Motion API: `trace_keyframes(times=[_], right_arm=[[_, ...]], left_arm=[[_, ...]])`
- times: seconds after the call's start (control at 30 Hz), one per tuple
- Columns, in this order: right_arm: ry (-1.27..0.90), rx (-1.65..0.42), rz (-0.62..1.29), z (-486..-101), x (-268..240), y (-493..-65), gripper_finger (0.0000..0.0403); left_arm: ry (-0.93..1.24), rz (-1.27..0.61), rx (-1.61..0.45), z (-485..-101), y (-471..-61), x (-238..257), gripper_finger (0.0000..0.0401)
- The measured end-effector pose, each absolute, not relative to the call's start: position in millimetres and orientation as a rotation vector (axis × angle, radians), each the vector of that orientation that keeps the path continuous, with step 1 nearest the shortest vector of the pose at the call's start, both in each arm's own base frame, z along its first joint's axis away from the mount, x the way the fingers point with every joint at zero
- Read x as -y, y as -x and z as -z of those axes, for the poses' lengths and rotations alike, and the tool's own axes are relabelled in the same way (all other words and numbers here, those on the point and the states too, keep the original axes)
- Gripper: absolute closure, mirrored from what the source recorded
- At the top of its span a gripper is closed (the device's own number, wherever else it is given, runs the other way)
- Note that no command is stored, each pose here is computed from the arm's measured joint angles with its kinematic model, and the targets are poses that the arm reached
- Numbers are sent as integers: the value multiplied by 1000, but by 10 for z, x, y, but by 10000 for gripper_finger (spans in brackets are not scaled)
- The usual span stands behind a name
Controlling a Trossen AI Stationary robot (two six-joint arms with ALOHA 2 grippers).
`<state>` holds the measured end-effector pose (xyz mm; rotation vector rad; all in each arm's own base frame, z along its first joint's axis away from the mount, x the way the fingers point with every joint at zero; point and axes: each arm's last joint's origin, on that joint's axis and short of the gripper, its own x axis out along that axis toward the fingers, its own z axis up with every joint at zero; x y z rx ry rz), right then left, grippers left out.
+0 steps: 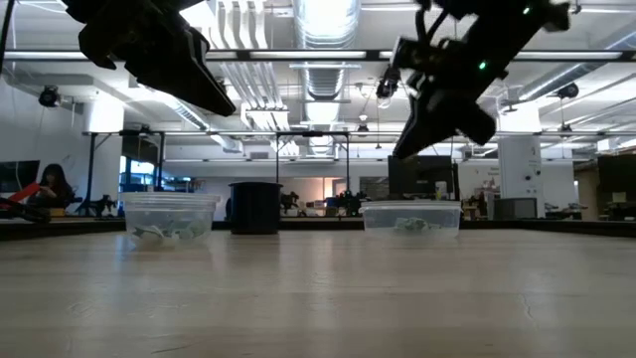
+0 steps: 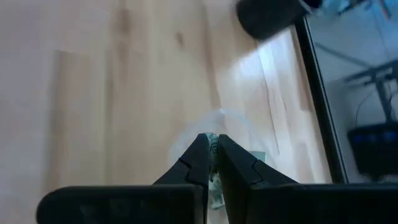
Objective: Pick and place items into bin
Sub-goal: Put the stevia packet into the rectangle transparent bin
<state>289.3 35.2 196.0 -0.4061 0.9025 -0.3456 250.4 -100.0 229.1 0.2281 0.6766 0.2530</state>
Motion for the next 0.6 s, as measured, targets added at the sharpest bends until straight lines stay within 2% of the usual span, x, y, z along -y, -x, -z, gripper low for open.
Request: trace_keyframes(times=[0.3,0.6], right_arm=[[284,-911,350,-1743,157,-2840,390],[250,-920,380,-1670,281,-2790,390]], left_arm=[[-232,-253,-682,-2271,-2496,997,335],[-232,-253,-682,-2270,-2495,996,335]])
